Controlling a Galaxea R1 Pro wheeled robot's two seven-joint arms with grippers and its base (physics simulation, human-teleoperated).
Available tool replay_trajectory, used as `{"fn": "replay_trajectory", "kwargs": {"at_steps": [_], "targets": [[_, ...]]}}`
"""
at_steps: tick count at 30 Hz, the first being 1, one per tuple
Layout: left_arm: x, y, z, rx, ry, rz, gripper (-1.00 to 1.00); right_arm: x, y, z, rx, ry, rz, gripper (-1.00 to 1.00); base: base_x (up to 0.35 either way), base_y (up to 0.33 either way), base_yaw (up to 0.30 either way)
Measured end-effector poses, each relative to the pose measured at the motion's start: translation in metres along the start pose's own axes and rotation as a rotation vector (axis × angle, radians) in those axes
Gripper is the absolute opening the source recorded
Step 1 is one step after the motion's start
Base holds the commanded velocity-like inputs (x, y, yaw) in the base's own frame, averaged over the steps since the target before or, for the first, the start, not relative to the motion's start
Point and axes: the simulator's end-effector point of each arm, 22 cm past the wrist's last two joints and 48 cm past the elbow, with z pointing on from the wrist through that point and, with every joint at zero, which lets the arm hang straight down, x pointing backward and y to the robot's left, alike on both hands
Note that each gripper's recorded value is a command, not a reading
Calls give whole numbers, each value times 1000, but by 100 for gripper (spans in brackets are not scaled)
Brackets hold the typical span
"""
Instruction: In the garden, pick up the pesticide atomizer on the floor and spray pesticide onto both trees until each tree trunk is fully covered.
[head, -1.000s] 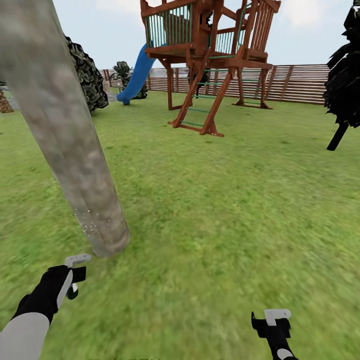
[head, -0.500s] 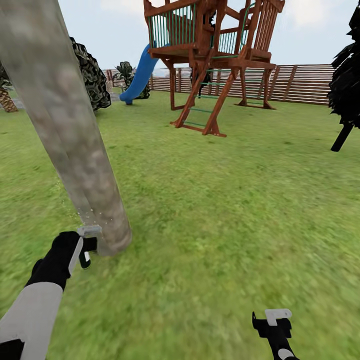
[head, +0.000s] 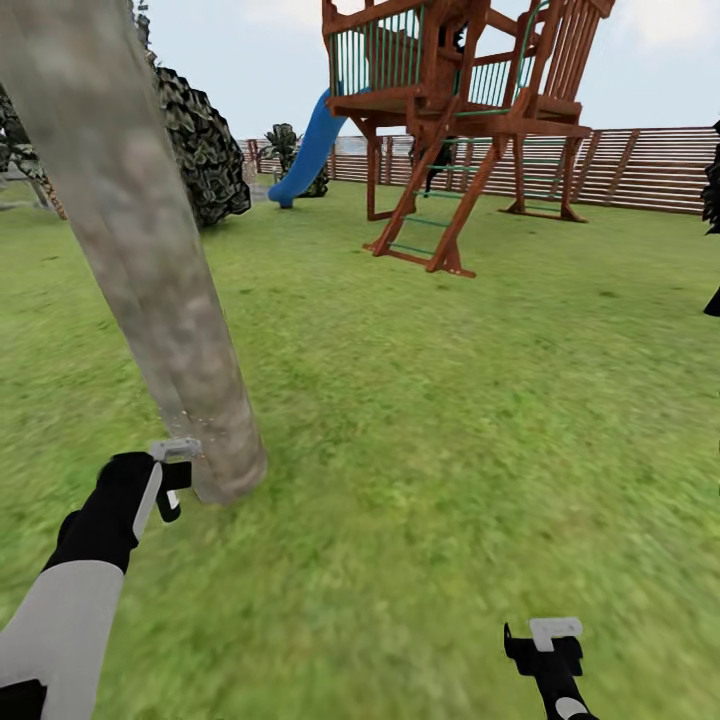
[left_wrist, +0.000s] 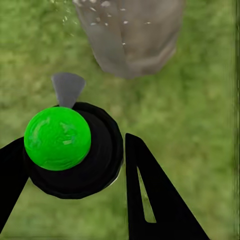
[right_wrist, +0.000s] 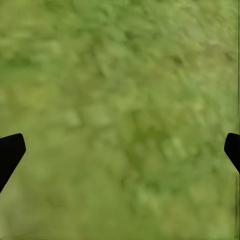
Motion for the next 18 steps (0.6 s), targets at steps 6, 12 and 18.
{"fn": "replay_trajectory", "kwargs": {"at_steps": [6, 12, 18], "targets": [[-12, 1, -8, -1, -23, -3, -100, 0, -1, 0, 1, -1, 0, 100, 165, -231, 1], [-21, -1, -19, 3, -29, -5, -100, 1, 0, 0, 0, 1, -1, 100, 220, -197, 0], [-20, 1, -18, -2, -26, -3, -100, 1, 0, -1, -1, 1, 0, 100, 98, -261, 68]]}}
